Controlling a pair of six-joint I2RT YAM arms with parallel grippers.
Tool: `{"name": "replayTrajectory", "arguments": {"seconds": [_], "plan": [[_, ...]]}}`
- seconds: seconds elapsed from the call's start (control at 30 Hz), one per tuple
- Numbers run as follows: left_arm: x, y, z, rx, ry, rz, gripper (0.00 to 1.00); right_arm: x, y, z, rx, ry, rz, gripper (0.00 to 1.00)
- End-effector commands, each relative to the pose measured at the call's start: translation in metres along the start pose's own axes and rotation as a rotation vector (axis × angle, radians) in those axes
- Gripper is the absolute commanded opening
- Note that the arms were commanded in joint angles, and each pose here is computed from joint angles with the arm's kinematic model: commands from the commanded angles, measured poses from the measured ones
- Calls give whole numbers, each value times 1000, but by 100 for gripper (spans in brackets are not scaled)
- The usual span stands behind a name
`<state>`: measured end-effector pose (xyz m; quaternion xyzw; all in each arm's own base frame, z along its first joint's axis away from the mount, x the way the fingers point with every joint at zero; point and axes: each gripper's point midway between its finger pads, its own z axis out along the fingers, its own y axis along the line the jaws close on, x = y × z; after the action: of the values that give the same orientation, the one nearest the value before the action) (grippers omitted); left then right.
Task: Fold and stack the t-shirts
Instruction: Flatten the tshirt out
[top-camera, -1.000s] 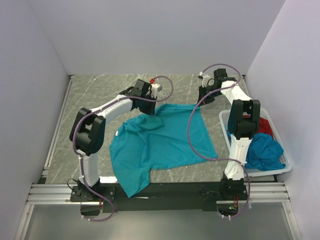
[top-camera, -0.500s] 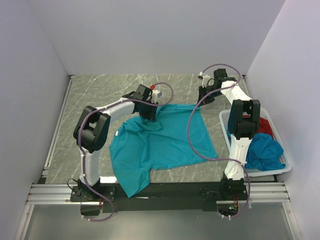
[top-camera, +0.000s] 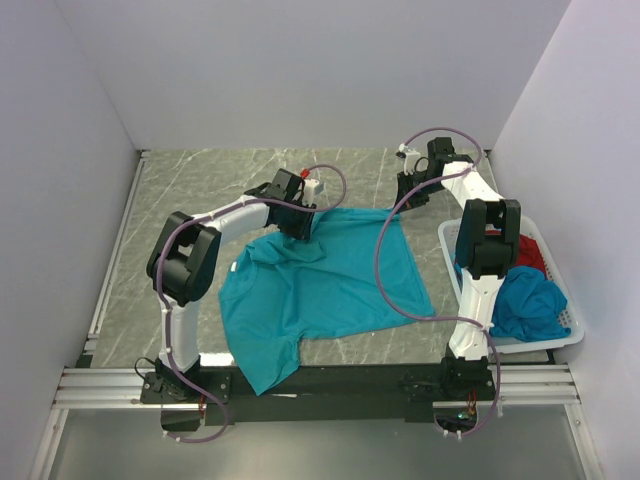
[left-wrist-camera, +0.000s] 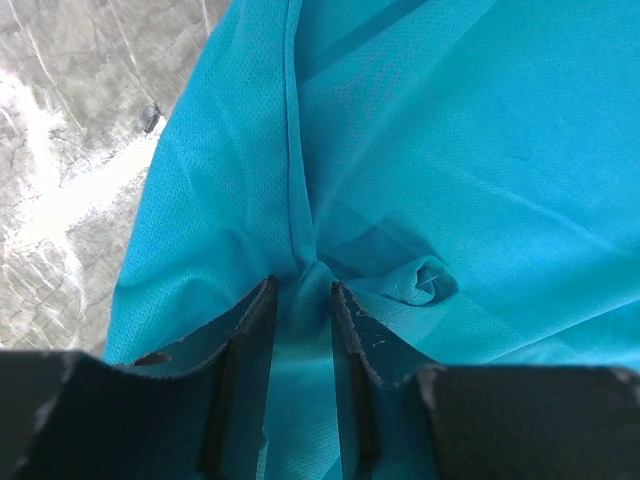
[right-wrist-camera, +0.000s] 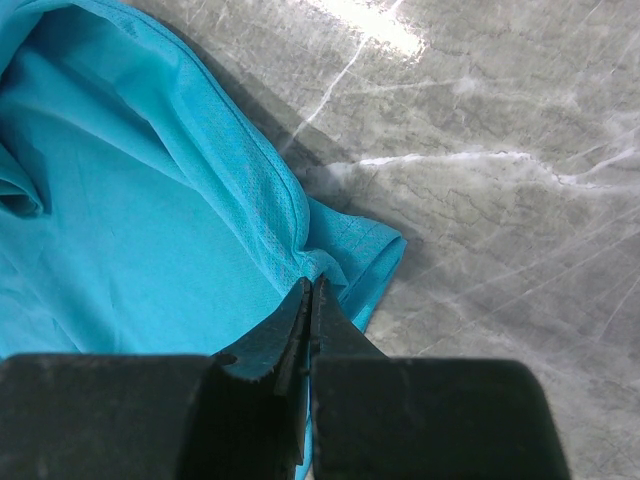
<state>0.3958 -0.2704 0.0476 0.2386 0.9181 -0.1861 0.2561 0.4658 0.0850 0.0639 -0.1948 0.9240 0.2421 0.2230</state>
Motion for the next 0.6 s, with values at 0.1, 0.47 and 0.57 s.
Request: {"name": "replayTrajectory", "arguments": {"seconds": [0.1,0.47,0.57], "plan": [[-35,-4,-23,-7,-89,20,35,-8,8,-11,-8,-22,-25,0],[-45,-5,-31,-5,-103,21,39,-9,8,-12,-6,-25,-25,0],[-42,-3,-29,-10,-90,24,39,-8,8,-11,-8,-22,-25,0]]}}
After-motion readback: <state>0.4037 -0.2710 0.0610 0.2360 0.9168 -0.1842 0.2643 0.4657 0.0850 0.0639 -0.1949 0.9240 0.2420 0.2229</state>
